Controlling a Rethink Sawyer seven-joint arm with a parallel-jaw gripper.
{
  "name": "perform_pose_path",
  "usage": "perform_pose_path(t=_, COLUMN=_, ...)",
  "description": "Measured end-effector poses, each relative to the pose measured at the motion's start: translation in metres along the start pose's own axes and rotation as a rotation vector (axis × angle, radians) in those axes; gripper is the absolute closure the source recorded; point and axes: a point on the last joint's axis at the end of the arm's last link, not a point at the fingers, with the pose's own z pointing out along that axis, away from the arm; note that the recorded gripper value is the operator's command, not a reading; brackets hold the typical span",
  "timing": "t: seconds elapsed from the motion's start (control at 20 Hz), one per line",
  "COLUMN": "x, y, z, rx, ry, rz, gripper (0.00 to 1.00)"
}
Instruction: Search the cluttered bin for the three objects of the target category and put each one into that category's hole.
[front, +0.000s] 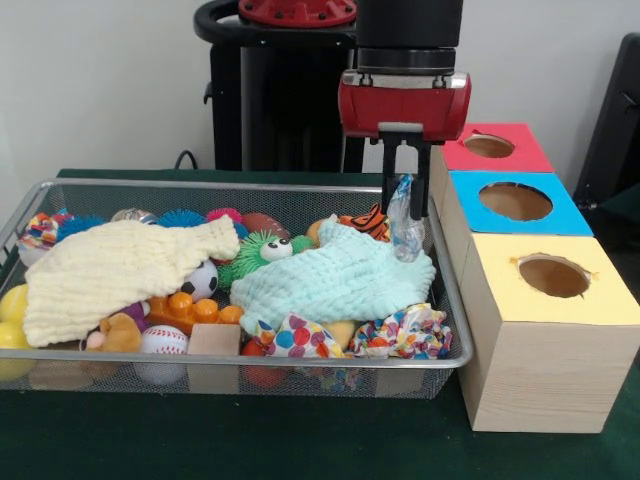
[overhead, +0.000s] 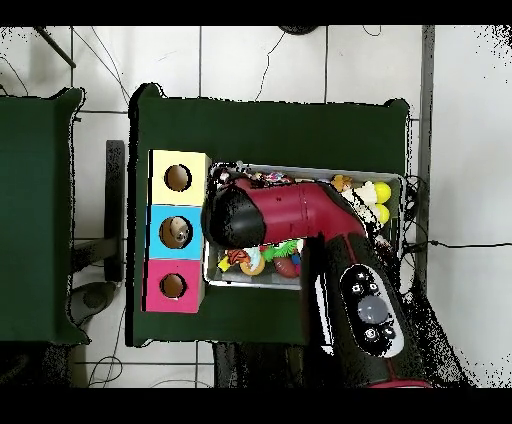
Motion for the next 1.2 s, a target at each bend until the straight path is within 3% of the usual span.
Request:
perform_pose_path(t=0.4, x=-0.003, y=0.011, z=0.000, rx=-0.046, ry=0.004, rz=-0.002, gripper=1.00)
perform_pose_path(t=0.9, x=0.028, y=0.037, z=0.003, rx=-0.090, ry=0.059, rz=-0.045, gripper=1.00)
perform_pose_path(t=1.2, x=0.033, y=0.049, z=0.003, rx=-0.109, ry=0.067, rz=-0.060, gripper=1.00)
